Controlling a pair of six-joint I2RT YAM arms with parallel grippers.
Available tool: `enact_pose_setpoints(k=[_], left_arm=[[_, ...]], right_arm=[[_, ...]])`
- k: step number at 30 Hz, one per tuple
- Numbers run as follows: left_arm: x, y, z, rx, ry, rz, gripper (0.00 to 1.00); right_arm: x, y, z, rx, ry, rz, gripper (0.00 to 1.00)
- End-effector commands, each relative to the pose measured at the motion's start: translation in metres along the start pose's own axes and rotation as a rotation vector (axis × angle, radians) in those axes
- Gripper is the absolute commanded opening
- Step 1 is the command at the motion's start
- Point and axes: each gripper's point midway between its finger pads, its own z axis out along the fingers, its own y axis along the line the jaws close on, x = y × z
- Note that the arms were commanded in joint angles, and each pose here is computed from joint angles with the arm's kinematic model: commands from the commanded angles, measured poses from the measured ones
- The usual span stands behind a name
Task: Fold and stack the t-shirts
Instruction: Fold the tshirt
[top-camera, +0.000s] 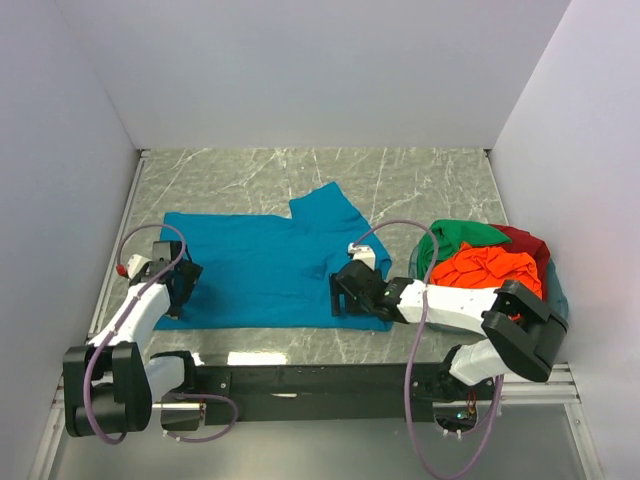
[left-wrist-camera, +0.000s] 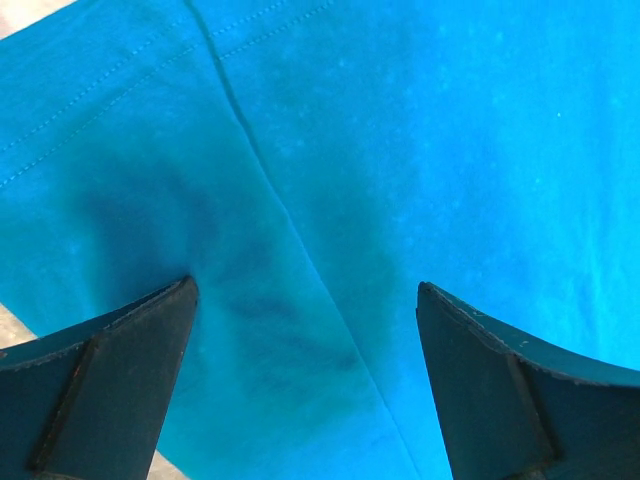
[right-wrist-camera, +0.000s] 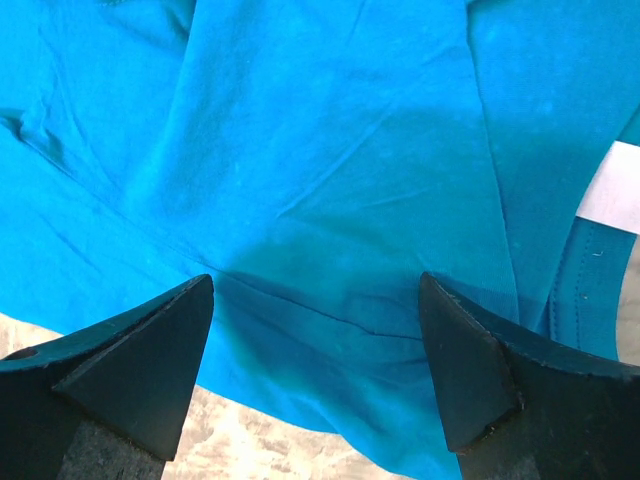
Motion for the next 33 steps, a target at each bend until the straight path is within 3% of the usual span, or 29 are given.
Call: enact_pose_setpoints(k=[1, 6, 18, 24, 33], left_arm=[[0.018, 0.043, 0.002, -0.146, 0.04, -0.005, 0.99], [0.018, 0.056, -0.002, -0.206, 0.019, -0.078, 0.99], [0.006, 0.056, -0.02, -0.151, -0.045, -0.195, 0.99], [-0.007, 0.055, -0.033, -0.15, -0.088, -0.225, 1.0], [-0.036, 0.01, -0.065, 0.04, -0.127, -0.238, 1.0]], right_arm=[[0.036, -0.021, -0.005, 0.09, 0.096, -0.018, 0.89], [0.039, -0.021, -0.012, 0.088, 0.087, -0.021, 0.89], [0.037, -0.023, -0.027, 0.079, 0.071, -0.032, 0.89], [0.015, -0.013, -0.037, 0.058, 0.021, -0.047, 0.89], [-0.036, 0.001, -0.061, 0.06, -0.102, -0.046, 0.92]])
